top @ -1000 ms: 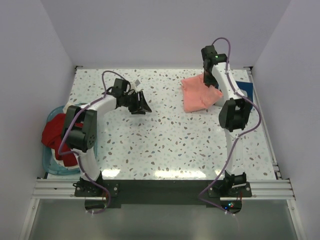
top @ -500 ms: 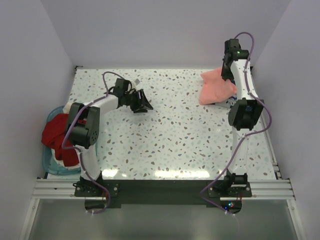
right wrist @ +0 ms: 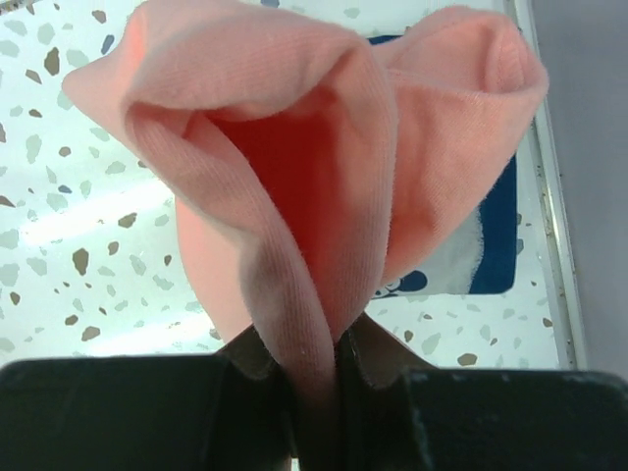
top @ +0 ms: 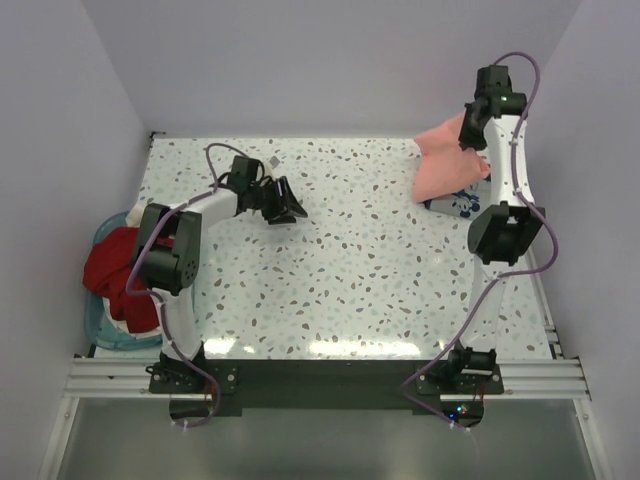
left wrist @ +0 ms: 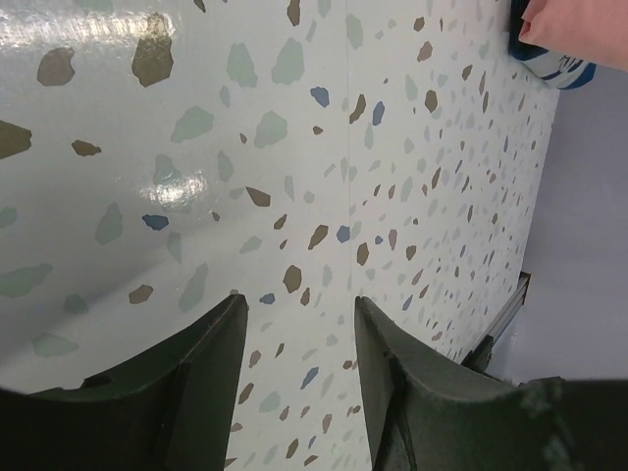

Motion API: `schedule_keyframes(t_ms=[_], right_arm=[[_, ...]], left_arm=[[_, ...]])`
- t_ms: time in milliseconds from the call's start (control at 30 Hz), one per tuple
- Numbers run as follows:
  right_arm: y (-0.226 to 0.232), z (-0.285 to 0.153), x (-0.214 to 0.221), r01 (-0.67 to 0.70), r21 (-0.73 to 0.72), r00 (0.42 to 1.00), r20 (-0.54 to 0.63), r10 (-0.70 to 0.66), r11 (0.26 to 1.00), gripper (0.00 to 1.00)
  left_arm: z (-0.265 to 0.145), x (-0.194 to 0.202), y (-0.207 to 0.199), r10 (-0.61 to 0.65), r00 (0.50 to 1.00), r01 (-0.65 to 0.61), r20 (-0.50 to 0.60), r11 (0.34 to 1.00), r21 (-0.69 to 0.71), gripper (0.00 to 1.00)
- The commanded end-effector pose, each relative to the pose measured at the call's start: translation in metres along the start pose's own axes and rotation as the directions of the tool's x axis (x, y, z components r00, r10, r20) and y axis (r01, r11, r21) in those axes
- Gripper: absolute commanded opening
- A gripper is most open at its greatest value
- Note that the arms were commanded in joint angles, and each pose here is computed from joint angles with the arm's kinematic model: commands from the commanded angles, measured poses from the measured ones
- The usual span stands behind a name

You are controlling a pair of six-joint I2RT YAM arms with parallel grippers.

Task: Fold and stack the t-shirts
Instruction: Neatly place the folded tshirt to the corner

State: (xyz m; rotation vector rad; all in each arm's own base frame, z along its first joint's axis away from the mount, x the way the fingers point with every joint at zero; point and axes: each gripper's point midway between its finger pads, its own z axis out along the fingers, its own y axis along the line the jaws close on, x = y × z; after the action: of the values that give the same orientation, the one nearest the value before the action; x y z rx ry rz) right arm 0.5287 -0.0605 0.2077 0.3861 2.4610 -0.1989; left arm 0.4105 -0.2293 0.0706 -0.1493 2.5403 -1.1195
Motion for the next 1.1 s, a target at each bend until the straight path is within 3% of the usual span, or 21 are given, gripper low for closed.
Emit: schedule_keyframes(t_ms=[0, 433, 700, 767, 833, 867, 900, 1033, 1067], right_arm=[[-0.015, -0.058, -0.034, -0.051, -0.046, 0.99, 0.132, 0.056, 0.998, 0.0], [-0.037, 0.018, 0.007, -0.054, 0.02, 0.998, -0.037, 0.055, 0.998, 0.0], [-0.076, 0.041, 0.012, -0.051, 0.204, 0.998, -0.035, 0.059, 0.978, 0.0], [-0.086, 0.043, 0.01, -0.06, 0.256, 0.998, -0.016, 0.067, 0.965, 0.16], [-0.096, 0.045, 0.012, -0.062, 0.314, 0.998, -0.011, 0.069, 0.948, 0.54], [-0.1, 0.043, 0.012, -0.066, 0.335, 0.997, -0.007, 0.073, 0.94, 0.87], [-0.102, 0.042, 0.014, -0.068, 0.347, 0.997, -0.01, 0.077, 0.935, 0.99], [-0.104, 0.024, 0.01, -0.104, 0.345, 0.995, 0.046, 0.094, 0.933, 0.99], [-0.102, 0.006, -0.004, -0.133, 0.316, 0.989, 0.11, 0.103, 0.939, 0.99]], left_arm=[[-0.001, -0.019, -0.01, 0.018, 0.999, -0.019, 0.039, 0.999, 0.037, 0.52], [-0.003, -0.024, -0.014, 0.035, 0.998, -0.037, 0.044, 0.999, 0.039, 0.52], [-0.009, -0.032, -0.022, 0.064, 0.996, -0.066, 0.066, 0.997, 0.034, 0.52], [-0.012, -0.034, -0.024, 0.073, 0.995, -0.075, 0.072, 0.997, 0.032, 0.52], [-0.017, -0.037, -0.028, 0.094, 0.992, -0.097, 0.086, 0.995, 0.03, 0.52], [-0.019, -0.039, -0.03, 0.104, 0.99, -0.107, 0.096, 0.994, 0.026, 0.52], [-0.022, -0.04, -0.032, 0.121, 0.987, -0.124, 0.103, 0.992, 0.023, 0.52], [-0.041, -0.051, -0.048, 0.181, 0.969, -0.185, 0.169, 0.983, 0.011, 0.53], [-0.044, -0.053, -0.051, 0.189, 0.965, -0.193, 0.18, 0.981, 0.008, 0.53]])
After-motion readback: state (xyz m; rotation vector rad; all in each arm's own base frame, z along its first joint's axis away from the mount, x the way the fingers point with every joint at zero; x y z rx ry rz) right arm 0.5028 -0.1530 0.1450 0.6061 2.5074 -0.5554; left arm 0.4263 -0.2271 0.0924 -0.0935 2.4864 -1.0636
